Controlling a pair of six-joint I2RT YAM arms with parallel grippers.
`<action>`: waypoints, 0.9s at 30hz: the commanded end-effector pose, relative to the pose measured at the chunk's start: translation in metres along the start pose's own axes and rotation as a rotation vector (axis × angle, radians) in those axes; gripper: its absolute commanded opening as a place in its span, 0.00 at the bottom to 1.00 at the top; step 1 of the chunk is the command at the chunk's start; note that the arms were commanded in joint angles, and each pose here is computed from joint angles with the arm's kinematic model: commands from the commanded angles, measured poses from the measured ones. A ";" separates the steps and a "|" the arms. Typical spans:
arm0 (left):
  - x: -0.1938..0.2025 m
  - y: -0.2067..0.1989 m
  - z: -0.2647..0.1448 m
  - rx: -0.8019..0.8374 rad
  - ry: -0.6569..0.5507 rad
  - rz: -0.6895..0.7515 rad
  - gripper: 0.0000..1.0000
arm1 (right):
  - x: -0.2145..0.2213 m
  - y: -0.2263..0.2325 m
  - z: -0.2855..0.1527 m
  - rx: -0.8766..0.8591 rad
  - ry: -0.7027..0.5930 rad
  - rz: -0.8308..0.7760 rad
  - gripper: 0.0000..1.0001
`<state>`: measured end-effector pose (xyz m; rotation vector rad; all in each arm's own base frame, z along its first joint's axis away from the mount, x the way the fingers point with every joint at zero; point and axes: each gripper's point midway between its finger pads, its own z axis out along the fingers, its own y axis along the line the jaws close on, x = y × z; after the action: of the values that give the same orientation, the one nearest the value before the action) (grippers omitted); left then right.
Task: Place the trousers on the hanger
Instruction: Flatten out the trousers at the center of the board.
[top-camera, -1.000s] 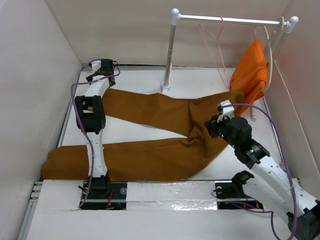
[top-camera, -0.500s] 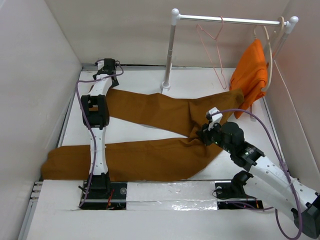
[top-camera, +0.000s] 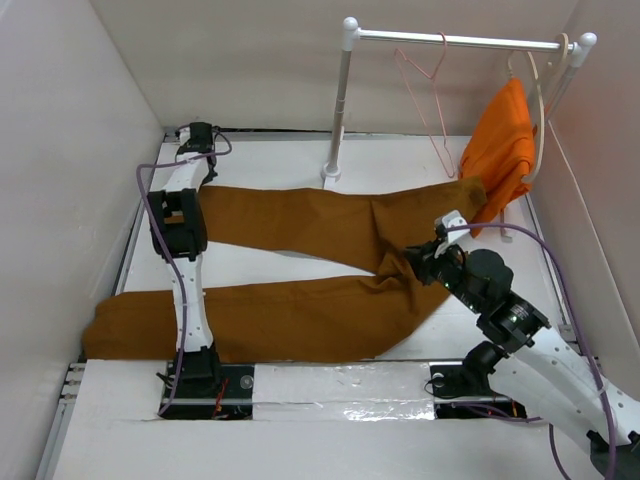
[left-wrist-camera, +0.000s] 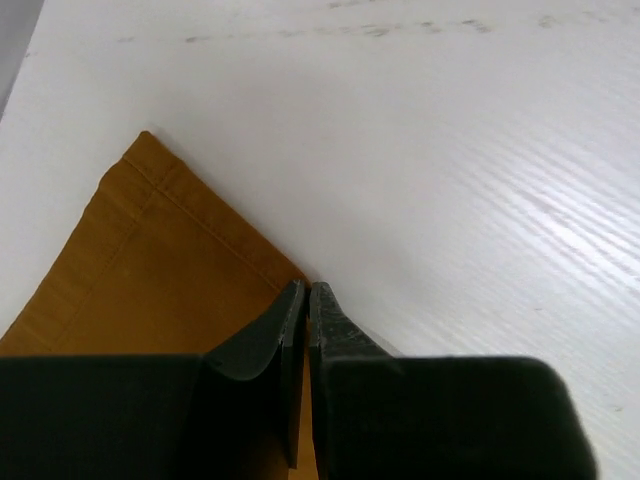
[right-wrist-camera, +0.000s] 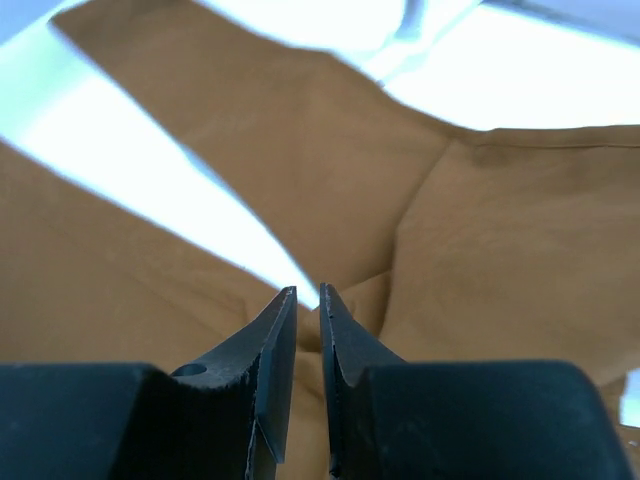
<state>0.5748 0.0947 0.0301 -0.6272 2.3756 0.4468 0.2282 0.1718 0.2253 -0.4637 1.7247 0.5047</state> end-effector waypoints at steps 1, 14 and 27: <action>0.019 0.052 -0.001 -0.029 0.107 -0.079 0.00 | -0.020 -0.014 -0.003 0.088 -0.042 0.004 0.21; -0.099 0.130 -0.110 0.143 -0.267 -0.549 0.00 | 0.054 -0.116 0.006 0.608 0.094 0.246 0.54; -0.063 -0.071 -0.227 0.434 -0.366 -0.244 0.59 | 0.119 -0.207 -0.032 0.746 0.094 0.503 0.69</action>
<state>0.5487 0.0359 0.1866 -0.7412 1.9849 0.0080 0.2774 -0.0258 0.0815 0.5121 2.0684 0.0089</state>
